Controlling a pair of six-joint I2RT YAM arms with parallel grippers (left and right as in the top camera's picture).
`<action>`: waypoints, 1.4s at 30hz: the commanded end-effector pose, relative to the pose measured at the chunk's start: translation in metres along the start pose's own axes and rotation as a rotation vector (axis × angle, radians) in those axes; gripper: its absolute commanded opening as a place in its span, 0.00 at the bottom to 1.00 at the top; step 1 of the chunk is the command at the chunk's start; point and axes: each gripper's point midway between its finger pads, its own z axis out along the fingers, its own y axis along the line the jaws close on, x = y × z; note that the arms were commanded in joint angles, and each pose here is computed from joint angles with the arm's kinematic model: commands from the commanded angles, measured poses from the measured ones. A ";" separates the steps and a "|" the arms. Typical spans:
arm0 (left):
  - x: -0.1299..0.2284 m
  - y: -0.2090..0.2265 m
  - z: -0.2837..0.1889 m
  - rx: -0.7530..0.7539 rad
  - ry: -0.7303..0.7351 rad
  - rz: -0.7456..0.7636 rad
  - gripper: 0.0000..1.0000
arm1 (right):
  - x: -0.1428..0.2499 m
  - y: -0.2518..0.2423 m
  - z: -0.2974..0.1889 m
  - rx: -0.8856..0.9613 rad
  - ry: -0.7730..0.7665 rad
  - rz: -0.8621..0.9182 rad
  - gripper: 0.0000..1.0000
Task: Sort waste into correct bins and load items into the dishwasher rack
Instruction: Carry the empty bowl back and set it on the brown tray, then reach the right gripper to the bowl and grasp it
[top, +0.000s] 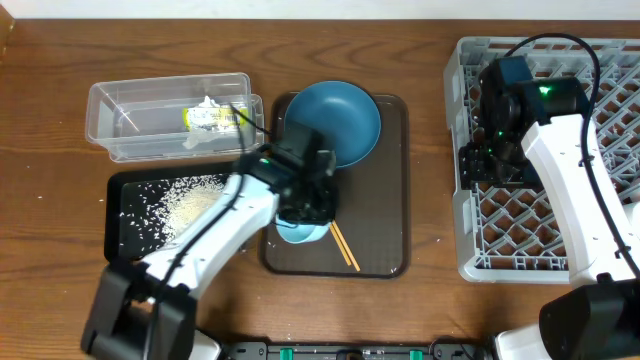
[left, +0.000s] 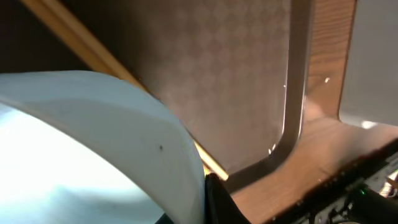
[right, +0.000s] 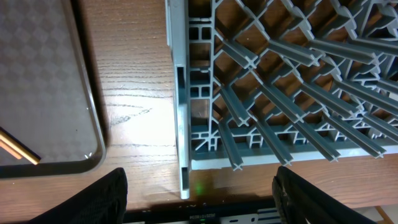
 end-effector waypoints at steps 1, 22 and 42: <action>-0.002 -0.005 0.014 -0.037 -0.006 -0.015 0.09 | 0.000 -0.001 0.000 0.009 -0.004 -0.013 0.74; -0.021 0.028 -0.049 -0.075 -0.149 -0.098 0.42 | -0.009 0.073 -0.013 -0.352 -0.060 -0.192 0.77; 0.021 0.148 -0.154 -0.317 -0.286 -0.483 0.65 | 0.026 0.205 0.043 -0.450 -0.084 -0.363 0.67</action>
